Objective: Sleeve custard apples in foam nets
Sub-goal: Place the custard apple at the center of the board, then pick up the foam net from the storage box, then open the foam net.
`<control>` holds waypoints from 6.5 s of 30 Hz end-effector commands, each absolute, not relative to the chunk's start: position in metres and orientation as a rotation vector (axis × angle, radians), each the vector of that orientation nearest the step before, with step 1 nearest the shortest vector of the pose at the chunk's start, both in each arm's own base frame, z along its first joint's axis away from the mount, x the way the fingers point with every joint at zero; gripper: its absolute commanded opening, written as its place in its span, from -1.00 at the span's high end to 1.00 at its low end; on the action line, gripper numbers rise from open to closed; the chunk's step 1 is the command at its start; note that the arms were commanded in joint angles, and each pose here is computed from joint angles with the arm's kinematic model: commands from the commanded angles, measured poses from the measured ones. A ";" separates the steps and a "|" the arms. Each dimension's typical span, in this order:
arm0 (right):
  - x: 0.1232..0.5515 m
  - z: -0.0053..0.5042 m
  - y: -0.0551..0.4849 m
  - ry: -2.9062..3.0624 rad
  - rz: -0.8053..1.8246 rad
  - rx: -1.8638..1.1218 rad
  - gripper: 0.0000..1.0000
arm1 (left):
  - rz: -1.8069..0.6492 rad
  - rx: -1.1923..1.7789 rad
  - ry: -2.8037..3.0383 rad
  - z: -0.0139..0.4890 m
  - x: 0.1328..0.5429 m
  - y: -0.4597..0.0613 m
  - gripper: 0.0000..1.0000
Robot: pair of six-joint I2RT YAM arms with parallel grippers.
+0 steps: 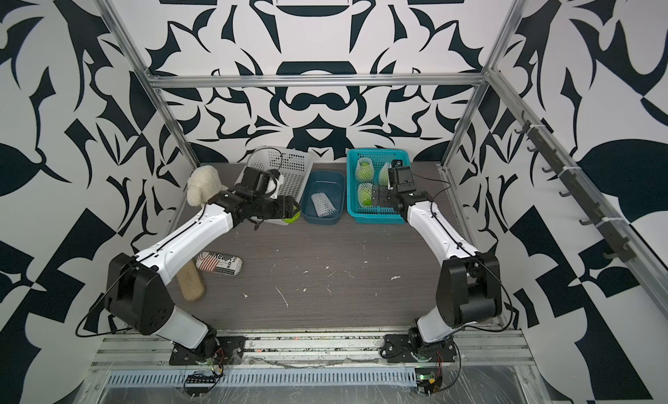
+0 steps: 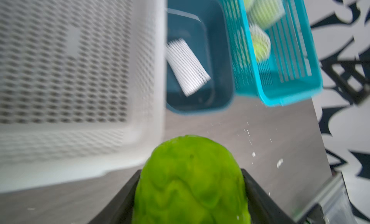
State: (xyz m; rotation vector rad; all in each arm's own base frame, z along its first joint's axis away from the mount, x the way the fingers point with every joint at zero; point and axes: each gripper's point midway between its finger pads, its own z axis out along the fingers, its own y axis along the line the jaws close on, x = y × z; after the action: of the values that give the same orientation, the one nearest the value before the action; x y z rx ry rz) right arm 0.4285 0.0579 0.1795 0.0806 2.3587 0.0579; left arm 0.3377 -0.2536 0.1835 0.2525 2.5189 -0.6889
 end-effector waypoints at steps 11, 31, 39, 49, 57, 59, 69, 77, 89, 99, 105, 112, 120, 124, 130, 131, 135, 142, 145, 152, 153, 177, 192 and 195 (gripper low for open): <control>0.401 0.168 0.064 2.392 0.175 0.166 -1.00 | -0.492 0.407 2.596 0.081 0.270 -0.308 -0.02; 0.393 0.204 0.133 2.271 0.351 -0.085 -0.93 | -0.517 0.387 2.546 0.103 0.265 -0.311 -0.99; 0.415 0.208 0.232 2.275 0.418 -0.401 -0.48 | -0.479 0.151 2.265 0.169 0.298 -0.247 -0.99; 0.479 0.166 0.282 2.388 0.338 -0.500 -0.17 | -0.571 -0.176 2.142 0.186 0.357 -0.169 -0.99; 0.511 0.125 0.296 2.456 0.251 -0.560 -0.21 | -0.602 -0.157 2.232 0.161 0.376 -0.176 -0.99; 0.517 0.113 0.299 2.475 0.253 -0.548 -0.22 | -0.613 -0.170 2.248 0.155 0.376 -0.177 -0.99; 0.529 0.079 0.317 2.518 0.364 -0.466 0.49 | -0.650 -0.203 2.243 0.156 0.358 -0.171 -0.99; 0.526 0.141 0.310 2.444 0.436 -0.330 1.00 | -0.713 -0.028 2.204 0.170 0.350 -0.186 -0.85; 0.477 0.235 0.282 2.340 0.646 -0.095 1.00 | -0.600 0.413 2.123 0.188 0.338 -0.239 -0.72; 0.428 0.234 0.276 2.363 0.847 0.024 1.00 | -0.456 0.700 2.048 0.181 0.332 -0.299 -0.72; 0.407 0.225 0.270 2.363 0.912 0.086 1.00 | -0.521 0.710 2.041 0.179 0.335 -0.314 -0.72; 0.400 0.225 0.272 2.365 0.956 0.085 1.00 | -0.570 0.744 2.060 0.171 0.334 -0.326 -0.64; 0.401 0.222 0.277 2.373 0.982 0.078 1.00 | -0.542 0.731 2.049 0.173 0.339 -0.326 -0.22; 0.402 0.215 0.275 2.384 0.965 0.080 1.00 | -0.573 0.737 2.029 0.182 0.339 -0.331 0.11; 0.402 0.213 0.274 2.386 0.951 0.065 0.85 | -0.589 0.738 2.033 0.184 0.338 -0.333 0.85; 0.402 0.213 0.275 2.387 0.949 0.051 0.70 | -0.585 0.732 2.038 0.183 0.339 -0.332 0.94; 0.397 0.216 0.264 2.406 0.848 -0.032 0.05 | -0.587 0.651 2.080 0.181 0.346 -0.320 1.00; 0.373 0.231 0.234 2.379 0.629 -0.237 -0.48 | -0.670 0.512 2.219 0.173 0.353 -0.300 1.00; 0.358 0.231 0.230 2.382 0.610 -0.325 -0.40 | -0.707 0.489 2.261 0.173 0.352 -0.298 1.00; 0.334 0.219 0.251 2.359 0.683 -0.462 -0.33 | -0.790 0.499 2.321 0.176 0.343 -0.303 1.00; 0.333 0.217 0.255 2.356 0.689 -0.478 -0.33 | -0.801 0.501 2.331 0.174 0.341 -0.303 1.00; 0.369 0.208 0.270 2.282 0.541 -0.494 -0.20 | -0.900 0.562 2.391 0.174 0.321 -0.309 0.98; 0.374 0.195 0.287 2.249 0.631 -0.552 0.60 | -0.889 0.586 2.381 0.177 0.321 -0.310 0.95; 0.371 0.196 0.286 2.252 0.638 -0.548 0.98 | -0.849 0.562 2.387 0.175 0.326 -0.305 0.58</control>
State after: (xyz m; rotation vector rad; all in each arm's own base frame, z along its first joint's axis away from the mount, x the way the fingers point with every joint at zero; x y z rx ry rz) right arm 0.3689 0.2833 0.1867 -0.5514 2.2895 0.6050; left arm 0.3201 -0.3079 0.1730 0.5781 2.3790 -0.8805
